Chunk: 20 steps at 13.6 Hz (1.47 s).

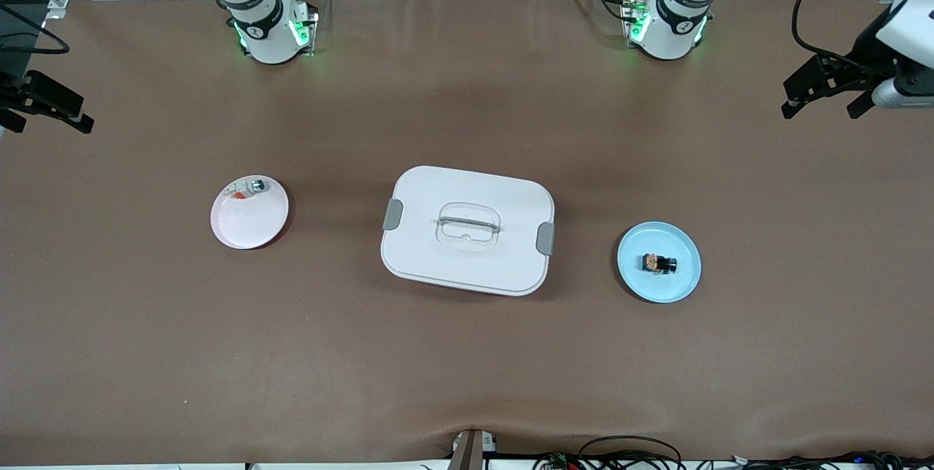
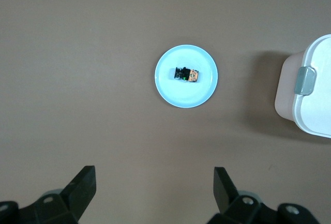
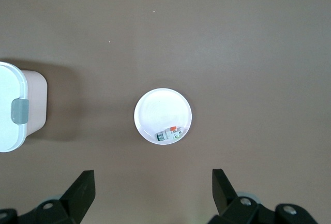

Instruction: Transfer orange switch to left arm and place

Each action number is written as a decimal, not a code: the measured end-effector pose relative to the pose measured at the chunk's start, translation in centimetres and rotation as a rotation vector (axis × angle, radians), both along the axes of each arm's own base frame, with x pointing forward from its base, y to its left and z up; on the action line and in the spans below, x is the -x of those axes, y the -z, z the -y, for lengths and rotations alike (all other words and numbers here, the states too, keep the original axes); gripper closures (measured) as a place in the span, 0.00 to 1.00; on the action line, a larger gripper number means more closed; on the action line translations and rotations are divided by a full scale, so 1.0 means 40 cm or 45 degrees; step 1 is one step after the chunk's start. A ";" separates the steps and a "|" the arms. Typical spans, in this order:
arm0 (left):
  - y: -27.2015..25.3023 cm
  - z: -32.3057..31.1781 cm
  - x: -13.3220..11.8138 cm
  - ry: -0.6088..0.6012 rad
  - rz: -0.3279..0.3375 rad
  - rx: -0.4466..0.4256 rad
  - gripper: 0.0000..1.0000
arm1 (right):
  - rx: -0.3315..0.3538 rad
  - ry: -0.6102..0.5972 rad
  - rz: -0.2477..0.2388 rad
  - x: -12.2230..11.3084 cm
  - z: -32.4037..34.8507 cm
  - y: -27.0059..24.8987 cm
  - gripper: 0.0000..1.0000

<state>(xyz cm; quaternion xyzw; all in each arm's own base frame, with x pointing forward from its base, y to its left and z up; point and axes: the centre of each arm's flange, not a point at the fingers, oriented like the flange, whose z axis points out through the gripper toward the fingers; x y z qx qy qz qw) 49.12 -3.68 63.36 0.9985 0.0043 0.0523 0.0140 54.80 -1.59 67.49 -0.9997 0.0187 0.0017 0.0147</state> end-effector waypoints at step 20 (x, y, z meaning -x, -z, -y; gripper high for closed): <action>-0.004 0.011 0.022 0.017 -0.134 -0.009 0.00 | 0.000 0.054 -0.015 0.003 0.001 0.002 0.00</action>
